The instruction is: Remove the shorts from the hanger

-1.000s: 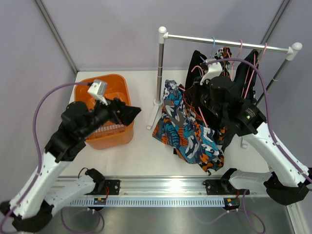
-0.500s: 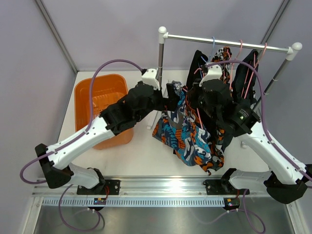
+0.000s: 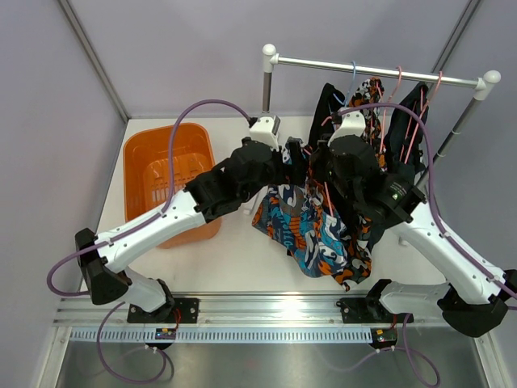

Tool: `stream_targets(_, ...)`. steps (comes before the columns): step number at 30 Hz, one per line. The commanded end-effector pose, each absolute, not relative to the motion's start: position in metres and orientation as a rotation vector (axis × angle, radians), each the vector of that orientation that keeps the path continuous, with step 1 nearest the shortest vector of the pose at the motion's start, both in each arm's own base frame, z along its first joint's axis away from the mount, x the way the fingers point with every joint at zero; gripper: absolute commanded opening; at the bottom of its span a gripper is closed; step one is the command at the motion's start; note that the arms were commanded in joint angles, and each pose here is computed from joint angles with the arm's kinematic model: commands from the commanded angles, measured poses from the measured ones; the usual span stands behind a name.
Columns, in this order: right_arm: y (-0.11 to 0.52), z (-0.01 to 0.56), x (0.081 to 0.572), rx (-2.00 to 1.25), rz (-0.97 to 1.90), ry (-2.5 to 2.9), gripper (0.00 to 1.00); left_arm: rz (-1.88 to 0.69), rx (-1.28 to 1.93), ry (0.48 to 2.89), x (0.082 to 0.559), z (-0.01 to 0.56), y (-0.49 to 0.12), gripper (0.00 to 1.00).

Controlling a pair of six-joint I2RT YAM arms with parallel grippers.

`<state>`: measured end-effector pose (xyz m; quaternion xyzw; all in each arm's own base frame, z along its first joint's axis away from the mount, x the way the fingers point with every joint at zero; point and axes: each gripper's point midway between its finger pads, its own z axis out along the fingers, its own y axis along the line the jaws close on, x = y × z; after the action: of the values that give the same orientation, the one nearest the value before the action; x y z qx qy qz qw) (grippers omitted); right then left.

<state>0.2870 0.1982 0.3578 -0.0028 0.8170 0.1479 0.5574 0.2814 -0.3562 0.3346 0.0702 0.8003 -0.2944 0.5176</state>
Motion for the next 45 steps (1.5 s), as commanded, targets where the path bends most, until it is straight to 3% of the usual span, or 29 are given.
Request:
stream_targets(1, 0.204, 0.375, 0.293, 0.045, 0.371, 1.866, 0.0, -0.795, 0.115, 1.835, 0.286, 0.365, -0.369, 0.99)
stream_targets(15, 0.209, 0.38, 0.292, 0.041, 0.373, 1.857, 0.0, -0.807, 0.153, 1.875, 0.286, 0.344, -0.383, 0.96)
stream_targets(19, 0.211, 0.382, 0.291, 0.035, 0.378, 1.856, 0.0, -0.812, 0.156, 1.881, 0.286, 0.339, -0.385, 0.91)
stream_targets(23, 0.211, 0.382, 0.289, 0.035, 0.385, 1.855, 0.0, -0.796, 0.149, 1.885, 0.287, 0.335, -0.383, 0.77)
stream_targets(31, 0.213, 0.384, 0.282, 0.028, 0.421, 1.859, 0.0, -0.754, 0.167, 1.893, 0.291, 0.327, -0.382, 0.29)
stream_targets(33, 0.213, 0.386, 0.278, 0.021, 0.434, 1.861, 0.0, -0.733, 0.175, 1.893, 0.292, 0.325, -0.381, 0.22)
stream_targets(34, 0.213, 0.389, 0.275, 0.02, 0.445, 1.858, 0.0, -0.721, 0.17, 1.893, 0.295, 0.325, -0.378, 0.12)
stream_targets(37, 0.209, 0.394, 0.268, 0.01, 0.457, 1.855, 0.0, -0.699, 0.173, 1.896, 0.298, 0.321, -0.376, 0.01)
stream_targets(45, 0.22, 0.391, 0.233, -0.106, 0.536, 1.895, 0.0, -0.558, 0.091, 1.902, 0.313, 0.321, -0.345, 0.0)
